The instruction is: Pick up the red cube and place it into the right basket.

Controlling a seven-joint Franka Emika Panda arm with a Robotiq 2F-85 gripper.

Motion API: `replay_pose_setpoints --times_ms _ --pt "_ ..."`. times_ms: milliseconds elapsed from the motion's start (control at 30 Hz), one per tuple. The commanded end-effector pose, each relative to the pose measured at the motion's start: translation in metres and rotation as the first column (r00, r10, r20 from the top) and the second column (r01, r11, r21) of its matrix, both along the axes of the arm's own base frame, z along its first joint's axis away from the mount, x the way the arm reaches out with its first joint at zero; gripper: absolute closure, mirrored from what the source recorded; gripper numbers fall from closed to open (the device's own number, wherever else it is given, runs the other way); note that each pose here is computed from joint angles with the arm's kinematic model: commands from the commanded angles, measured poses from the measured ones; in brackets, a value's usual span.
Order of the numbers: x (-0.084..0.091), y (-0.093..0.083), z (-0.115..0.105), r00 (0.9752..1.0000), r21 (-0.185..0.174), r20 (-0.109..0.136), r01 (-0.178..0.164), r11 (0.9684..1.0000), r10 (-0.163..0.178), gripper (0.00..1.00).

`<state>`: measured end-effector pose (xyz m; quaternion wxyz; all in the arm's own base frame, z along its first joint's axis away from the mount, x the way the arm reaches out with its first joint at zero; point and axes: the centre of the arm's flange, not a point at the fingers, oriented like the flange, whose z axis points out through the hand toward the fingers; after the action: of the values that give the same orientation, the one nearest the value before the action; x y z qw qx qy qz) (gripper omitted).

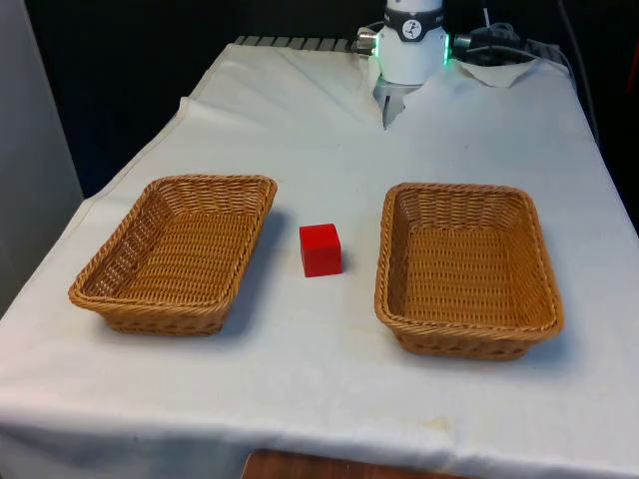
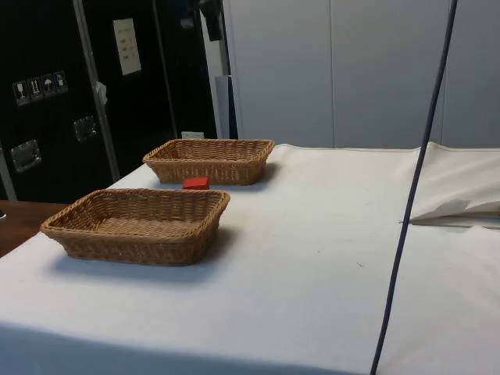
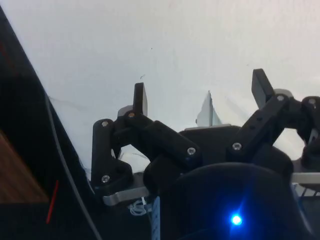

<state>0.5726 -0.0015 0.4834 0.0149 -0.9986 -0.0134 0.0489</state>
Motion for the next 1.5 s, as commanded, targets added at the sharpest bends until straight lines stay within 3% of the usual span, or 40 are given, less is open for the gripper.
replay_pose_setpoints --times_ms 0,233,300,567,600,833,867,1167,1200,1267,1367,1400,1433,1467 --pt "0.001 0.0 -0.001 1.0 -0.001 0.001 -0.001 1.0 0.001 0.0" --pt "0.016 -0.002 -0.014 0.9987 -0.021 0.036 -0.034 0.9992 0.035 0.0" --pt "0.016 -0.003 -0.015 0.9989 -0.021 0.032 -0.033 0.9993 0.033 0.0" --pt "0.03 -0.004 -0.029 0.9941 -0.037 0.071 -0.08 0.9961 0.082 0.0" --pt "0.028 -0.004 -0.029 0.9947 -0.039 0.067 -0.076 0.9964 0.078 0.0" --pt "0.042 -0.003 -0.049 0.9885 -0.06 0.093 -0.114 0.9917 0.119 0.0" --pt "0.04 -0.003 -0.048 0.9891 -0.062 0.091 -0.111 0.9919 0.116 0.0" --pt "0.052 -0.003 -0.071 0.9782 -0.084 0.114 -0.164 0.9828 0.173 0.0" --pt "0.051 -0.003 -0.07 0.9806 -0.085 0.104 -0.157 0.9838 0.166 0.0" --pt "0.055 -0.002 -0.078 0.9741 -0.089 0.118 -0.183 0.9791 0.193 0.0" --pt "0.057 -0.002 -0.083 0.9698 -0.094 0.124 -0.199 0.9755 0.21 0.0" --pt "0.058 -0.002 -0.086 0.9685 -0.095 0.125 -0.205 0.9742 0.216 0.0" --pt "0.057 -0.002 -0.083 0.971 -0.1 0.115 -0.199 0.975 0.209 0.0" --pt "0.059 -0.002 -0.089 0.9652 -0.099 0.129 -0.216 0.9714 0.228 0.0"
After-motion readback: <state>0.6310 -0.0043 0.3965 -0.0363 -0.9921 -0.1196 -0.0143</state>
